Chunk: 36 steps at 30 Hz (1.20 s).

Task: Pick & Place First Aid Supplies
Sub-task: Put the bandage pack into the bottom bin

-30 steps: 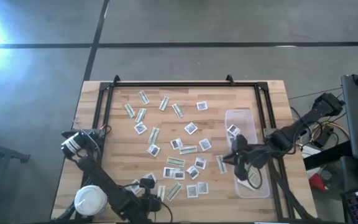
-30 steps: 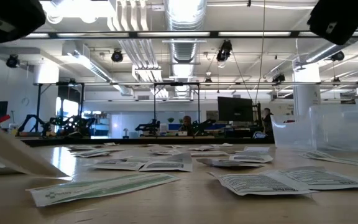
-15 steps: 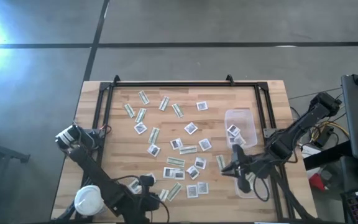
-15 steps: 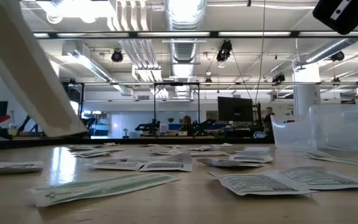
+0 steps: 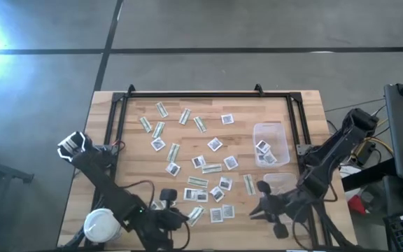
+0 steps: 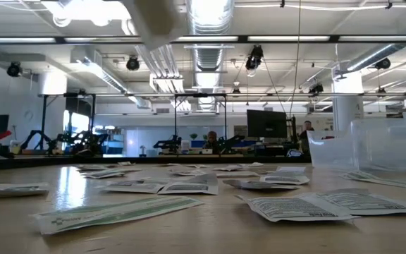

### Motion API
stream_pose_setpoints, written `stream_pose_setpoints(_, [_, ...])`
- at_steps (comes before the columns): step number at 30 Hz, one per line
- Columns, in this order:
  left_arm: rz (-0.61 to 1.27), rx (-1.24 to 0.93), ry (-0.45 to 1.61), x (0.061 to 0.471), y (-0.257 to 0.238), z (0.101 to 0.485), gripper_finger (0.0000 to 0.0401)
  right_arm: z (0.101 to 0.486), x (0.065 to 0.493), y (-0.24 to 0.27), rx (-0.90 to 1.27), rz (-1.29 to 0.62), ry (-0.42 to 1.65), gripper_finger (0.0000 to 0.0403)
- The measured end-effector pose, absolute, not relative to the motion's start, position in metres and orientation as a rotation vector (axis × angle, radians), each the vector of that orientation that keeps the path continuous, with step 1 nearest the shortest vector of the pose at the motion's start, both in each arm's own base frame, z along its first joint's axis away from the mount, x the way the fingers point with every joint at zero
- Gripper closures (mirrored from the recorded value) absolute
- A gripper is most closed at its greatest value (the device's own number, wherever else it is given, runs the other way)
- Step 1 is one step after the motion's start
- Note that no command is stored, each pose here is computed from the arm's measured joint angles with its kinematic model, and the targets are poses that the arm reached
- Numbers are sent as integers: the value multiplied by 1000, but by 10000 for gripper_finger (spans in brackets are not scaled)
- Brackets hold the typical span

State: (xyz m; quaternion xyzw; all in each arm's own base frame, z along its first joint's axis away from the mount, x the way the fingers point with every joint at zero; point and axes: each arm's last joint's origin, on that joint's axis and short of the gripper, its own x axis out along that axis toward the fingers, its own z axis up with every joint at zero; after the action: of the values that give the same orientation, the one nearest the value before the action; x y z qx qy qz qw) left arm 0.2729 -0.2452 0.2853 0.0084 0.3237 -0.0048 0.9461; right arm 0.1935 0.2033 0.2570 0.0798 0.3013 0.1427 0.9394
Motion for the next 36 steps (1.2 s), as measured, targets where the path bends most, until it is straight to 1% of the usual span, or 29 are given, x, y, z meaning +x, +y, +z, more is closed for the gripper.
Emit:
stream_pose_setpoints(8, [-27,36,534,296,-232,299,401,264,204,221,-40,368,575,350])
stream_pose_setpoints(13, [-37,26,449,310,-232,301,401,262,214,233,-89,375,579,347])
stream_pose_setpoints(16, [-43,5,414,316,-235,299,401,262,222,241,-157,388,568,337])
stream_pose_setpoints(20, [-44,-10,400,320,-239,294,401,269,232,253,-264,413,534,311])
stream_pose_setpoints(22, [-44,-11,399,323,-240,290,401,275,238,257,-311,371,516,296])
stream_pose_setpoints(27, [-43,-3,407,326,-242,284,401,287,250,263,-465,189,481,262])
stream_pose_setpoints(31, [-47,5,400,327,-243,283,401,283,261,265,-503,128,503,243])
stream_pose_setpoints(36, [-60,30,372,328,-244,286,401,271,271,263,-541,85,540,230])
